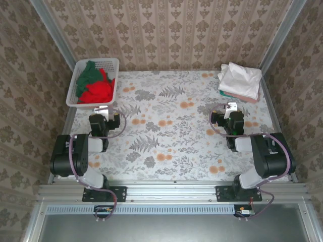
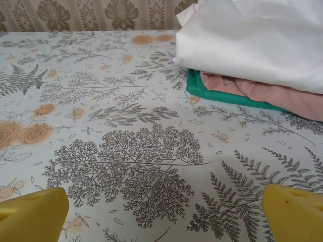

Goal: Fold and stack the t-shirts

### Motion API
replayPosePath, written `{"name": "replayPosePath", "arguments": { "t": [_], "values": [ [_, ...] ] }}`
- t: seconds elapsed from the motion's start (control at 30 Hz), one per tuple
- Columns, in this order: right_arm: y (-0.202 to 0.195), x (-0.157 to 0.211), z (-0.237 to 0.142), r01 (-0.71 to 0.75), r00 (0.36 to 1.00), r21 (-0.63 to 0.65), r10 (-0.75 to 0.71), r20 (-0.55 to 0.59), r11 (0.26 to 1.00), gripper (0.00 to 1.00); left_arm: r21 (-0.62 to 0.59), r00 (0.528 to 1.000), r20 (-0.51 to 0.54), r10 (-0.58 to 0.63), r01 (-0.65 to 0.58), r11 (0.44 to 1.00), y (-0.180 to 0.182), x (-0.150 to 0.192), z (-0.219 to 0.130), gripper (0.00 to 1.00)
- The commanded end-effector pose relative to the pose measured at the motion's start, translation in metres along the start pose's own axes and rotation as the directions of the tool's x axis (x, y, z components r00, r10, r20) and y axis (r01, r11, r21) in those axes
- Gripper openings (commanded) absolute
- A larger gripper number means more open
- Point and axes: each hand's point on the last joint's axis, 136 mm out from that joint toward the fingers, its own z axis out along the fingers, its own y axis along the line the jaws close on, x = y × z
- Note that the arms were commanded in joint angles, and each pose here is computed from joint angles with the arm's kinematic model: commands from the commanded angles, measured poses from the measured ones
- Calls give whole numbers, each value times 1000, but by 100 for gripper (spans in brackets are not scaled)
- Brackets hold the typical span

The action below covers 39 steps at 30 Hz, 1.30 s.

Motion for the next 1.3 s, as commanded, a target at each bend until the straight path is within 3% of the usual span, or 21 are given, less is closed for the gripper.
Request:
{"name": "replayPosePath", "arguments": {
  "t": [0.0,0.83,1.0,1.1,1.17,1.2,1.23,1.27],
  "values": [
    [-1,-4,0,7,1000,12,-7,10,1000,100,-1,999,40,14,-14,1000,1,-13,0,100],
    [-1,-4,1,-5,1000,-5,5,3,1000,100,9,999,39,8,-8,1000,1,-13,0,100],
    [-10,-20,-4,-4,999,72,7,-45,997,100,-67,1000,-17,21,-22,998,8,-61,-23,100],
    [-11,-69,-18,-86,992,91,94,-82,992,100,-116,991,-21,-134,130,985,21,-108,-51,100],
    [-23,-87,-25,-259,958,175,276,-76,950,100,-226,946,-42,-320,303,926,42,-117,-72,100],
    [-31,-81,-30,-366,911,240,399,-104,899,100,-240,920,-48,-388,367,899,50,-121,-79,100],
    [-32,-82,-30,-416,886,226,449,-119,881,100,-186,910,-66,-410,393,901,49,-127,-79,100],
    [-20,-86,-27,-435,880,125,451,-152,892,100,-121,910,-72,-409,399,909,46,-133,-76,100]
  ]
}}
